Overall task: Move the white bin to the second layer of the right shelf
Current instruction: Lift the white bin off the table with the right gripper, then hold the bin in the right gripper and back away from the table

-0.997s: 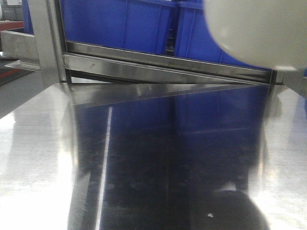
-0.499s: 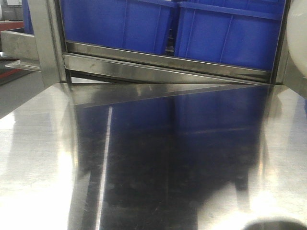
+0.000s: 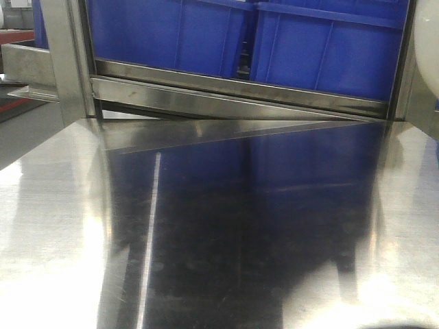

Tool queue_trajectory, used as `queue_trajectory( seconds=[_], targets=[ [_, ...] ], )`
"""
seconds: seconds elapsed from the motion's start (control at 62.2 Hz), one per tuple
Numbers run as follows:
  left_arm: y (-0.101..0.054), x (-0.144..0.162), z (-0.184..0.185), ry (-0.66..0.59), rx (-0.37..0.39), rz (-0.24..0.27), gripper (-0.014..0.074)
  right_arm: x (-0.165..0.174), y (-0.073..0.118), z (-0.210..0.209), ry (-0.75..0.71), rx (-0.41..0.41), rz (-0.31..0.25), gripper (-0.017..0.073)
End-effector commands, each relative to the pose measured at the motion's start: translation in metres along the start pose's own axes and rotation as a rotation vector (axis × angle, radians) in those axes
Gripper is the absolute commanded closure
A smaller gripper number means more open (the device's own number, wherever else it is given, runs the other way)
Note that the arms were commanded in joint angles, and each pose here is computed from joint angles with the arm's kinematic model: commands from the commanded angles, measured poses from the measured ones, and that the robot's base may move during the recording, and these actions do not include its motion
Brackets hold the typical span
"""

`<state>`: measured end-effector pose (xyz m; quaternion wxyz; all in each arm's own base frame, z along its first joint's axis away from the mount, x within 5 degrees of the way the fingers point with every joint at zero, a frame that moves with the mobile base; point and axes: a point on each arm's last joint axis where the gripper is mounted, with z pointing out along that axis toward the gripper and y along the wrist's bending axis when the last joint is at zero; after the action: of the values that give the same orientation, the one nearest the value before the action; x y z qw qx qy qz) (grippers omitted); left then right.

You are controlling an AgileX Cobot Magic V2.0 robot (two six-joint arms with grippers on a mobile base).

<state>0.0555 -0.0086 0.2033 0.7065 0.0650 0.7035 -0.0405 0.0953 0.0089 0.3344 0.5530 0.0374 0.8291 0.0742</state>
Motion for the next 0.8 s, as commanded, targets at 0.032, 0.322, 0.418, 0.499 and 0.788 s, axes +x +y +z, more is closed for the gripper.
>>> queue_trajectory(
  seconds=[0.032, 0.322, 0.418, 0.499, 0.788],
  targets=[
    [-0.0001, 0.0039, 0.0003, -0.063, 0.0, -0.009, 0.0509, -0.0168, 0.003, -0.0055, -0.118, -0.023, 0.009, 0.0503],
    [-0.0001, 0.0039, 0.0003, -0.063, 0.0, -0.009, 0.0509, -0.0168, 0.003, -0.0055, -0.118, -0.023, 0.009, 0.0503],
    [-0.0001, 0.0039, 0.0003, -0.063, 0.0, -0.009, 0.0509, -0.0168, 0.003, -0.0055, -0.118, -0.023, 0.009, 0.0503],
    [-0.0001, 0.0039, 0.0003, -0.063, 0.0, -0.009, 0.0509, -0.0168, 0.003, -0.0055, -0.118, -0.023, 0.009, 0.0503],
    [-0.0001, 0.0039, 0.0003, -0.063, 0.0, -0.009, 0.0509, -0.0168, 0.003, -0.0055, -0.118, -0.023, 0.009, 0.0503]
  ],
)
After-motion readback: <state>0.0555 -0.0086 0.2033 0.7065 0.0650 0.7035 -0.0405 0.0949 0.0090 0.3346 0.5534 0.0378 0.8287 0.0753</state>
